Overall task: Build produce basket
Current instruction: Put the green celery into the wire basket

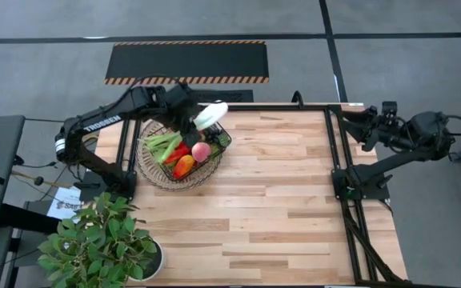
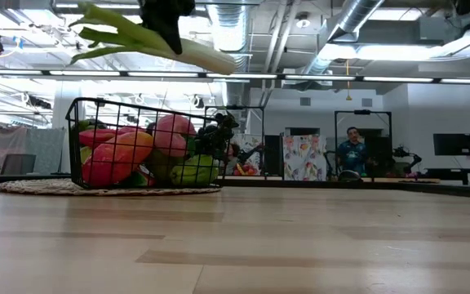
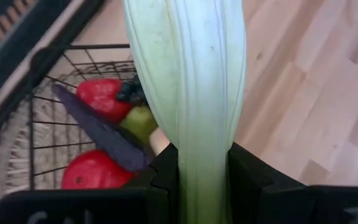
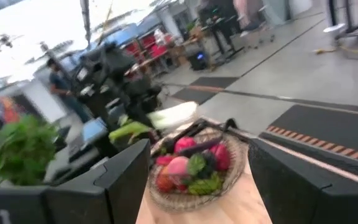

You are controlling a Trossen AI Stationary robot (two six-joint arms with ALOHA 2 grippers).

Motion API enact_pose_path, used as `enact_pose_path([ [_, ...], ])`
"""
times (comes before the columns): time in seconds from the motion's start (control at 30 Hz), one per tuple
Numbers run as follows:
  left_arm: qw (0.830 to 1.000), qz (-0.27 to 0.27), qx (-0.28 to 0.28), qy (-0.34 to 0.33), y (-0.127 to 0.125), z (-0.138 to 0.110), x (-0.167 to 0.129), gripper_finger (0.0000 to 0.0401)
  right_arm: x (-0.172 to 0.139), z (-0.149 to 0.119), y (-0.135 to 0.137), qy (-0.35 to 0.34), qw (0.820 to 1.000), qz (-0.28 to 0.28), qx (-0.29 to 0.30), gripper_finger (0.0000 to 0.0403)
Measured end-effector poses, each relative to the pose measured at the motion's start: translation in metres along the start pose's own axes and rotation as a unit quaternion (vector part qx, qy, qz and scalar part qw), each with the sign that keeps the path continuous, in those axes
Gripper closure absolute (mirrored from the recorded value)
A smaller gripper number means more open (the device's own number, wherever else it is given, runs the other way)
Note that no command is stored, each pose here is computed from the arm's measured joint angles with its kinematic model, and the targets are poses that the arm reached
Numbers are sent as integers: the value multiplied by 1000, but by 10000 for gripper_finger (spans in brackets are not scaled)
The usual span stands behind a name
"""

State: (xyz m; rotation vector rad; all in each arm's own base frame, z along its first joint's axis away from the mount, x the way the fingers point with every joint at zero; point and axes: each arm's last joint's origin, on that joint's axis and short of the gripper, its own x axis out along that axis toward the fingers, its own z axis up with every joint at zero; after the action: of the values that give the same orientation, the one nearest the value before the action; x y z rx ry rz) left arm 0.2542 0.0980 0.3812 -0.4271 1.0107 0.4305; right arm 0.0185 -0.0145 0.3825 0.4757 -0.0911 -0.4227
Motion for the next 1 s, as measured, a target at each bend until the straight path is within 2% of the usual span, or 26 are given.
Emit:
enact_pose_path([
  [0.1,1000,27,2,-7,-1,0,0,329,1,2,2,-16,1000,-8,9,112],
  [0.23,998,58,33,1,-5,-4,0,329,1,4,2,-23,1000,-7,17,112],
  [0.43,997,69,29,-2,-6,-4,0,329,3,2,2,-18,999,-22,21,112],
  [0.67,989,127,-75,-12,-6,-8,-1,329,6,-8,0,19,999,-44,26,112],
  [0.9,962,183,-198,-48,-16,-16,1,329,13,-12,5,36,997,-55,32,112],
  [1.0,950,202,-229,-62,-19,-20,10,329,14,-13,6,36,997,-55,33,112],
])
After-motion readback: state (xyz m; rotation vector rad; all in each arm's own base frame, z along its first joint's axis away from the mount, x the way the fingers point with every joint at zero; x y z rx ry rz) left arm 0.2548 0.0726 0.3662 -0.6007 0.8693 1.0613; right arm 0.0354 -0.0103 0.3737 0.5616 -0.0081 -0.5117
